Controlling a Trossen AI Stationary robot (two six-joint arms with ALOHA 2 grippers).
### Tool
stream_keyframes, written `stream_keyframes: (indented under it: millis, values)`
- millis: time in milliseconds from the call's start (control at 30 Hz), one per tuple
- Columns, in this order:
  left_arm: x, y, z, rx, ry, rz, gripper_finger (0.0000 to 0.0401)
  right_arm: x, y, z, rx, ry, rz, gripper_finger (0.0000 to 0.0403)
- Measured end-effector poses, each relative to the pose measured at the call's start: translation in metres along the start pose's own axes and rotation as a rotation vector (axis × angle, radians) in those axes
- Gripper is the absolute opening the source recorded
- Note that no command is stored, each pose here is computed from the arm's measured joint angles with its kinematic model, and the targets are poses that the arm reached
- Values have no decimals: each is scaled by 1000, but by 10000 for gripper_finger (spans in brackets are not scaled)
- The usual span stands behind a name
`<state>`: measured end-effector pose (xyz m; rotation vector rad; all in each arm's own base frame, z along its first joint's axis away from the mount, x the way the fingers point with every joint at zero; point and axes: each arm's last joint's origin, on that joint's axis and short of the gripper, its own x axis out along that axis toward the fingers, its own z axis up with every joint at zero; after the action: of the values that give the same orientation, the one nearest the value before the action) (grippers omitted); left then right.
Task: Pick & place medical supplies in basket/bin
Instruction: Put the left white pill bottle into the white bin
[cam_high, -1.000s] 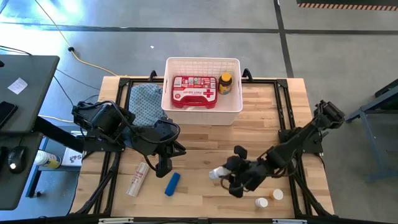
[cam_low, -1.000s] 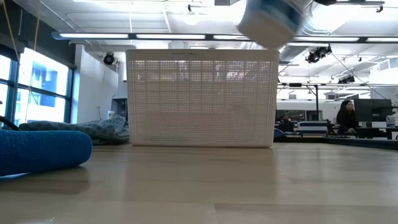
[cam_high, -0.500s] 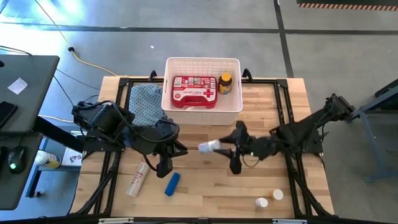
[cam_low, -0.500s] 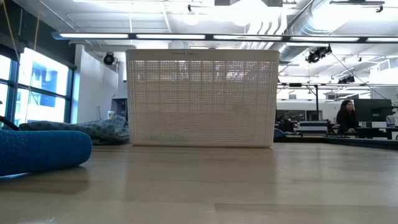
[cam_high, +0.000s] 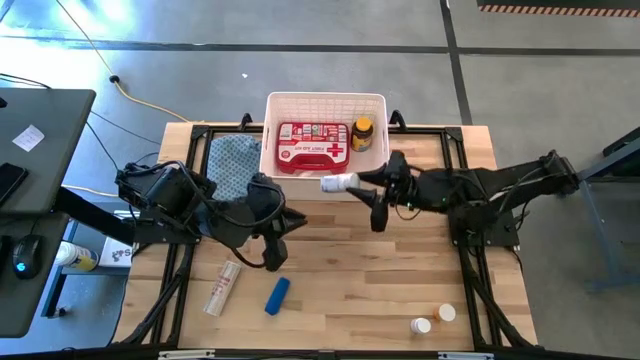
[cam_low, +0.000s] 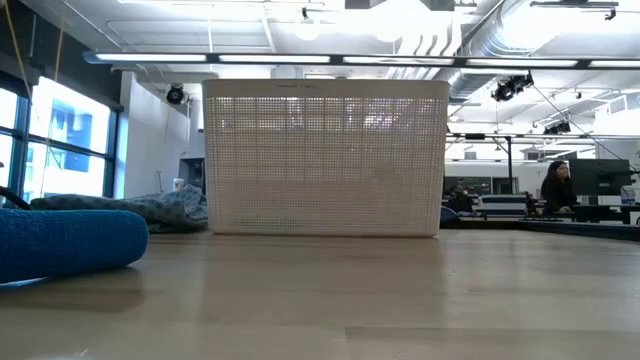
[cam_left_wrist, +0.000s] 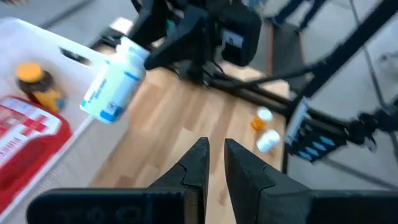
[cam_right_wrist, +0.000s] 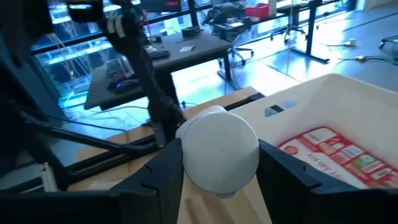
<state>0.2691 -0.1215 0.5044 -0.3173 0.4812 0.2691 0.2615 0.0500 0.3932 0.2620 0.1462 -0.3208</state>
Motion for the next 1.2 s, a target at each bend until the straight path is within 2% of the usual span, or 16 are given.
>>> stream_keyframes:
  millis: [233, 433, 567, 700, 933, 1100, 1200]
  values:
    - [0, 0, 8, -33, -130, 83, 85, 5, -12, 4, -14, 0, -14, 162]
    - [1, 7, 19, -40, -228, 152, 85, 9, -26, 9, -83, -8, -79, 165]
    - [6, 29, 35, 17, -220, 159, 85, 16, -47, 10, -97, 34, -161, 162]
    - [11, 55, 48, 69, -175, 137, 85, 28, -74, 13, -75, 70, -191, 164]
    - [9, 98, 72, 209, -193, 161, 85, 40, -109, 22, -32, 67, -253, 165]
    - [6, 130, 86, 219, -207, 129, 85, 52, -121, 37, -57, 73, -273, 165]
    - [4, 143, 93, 223, -228, 103, 85, 65, -128, 39, -77, 150, -293, 167]
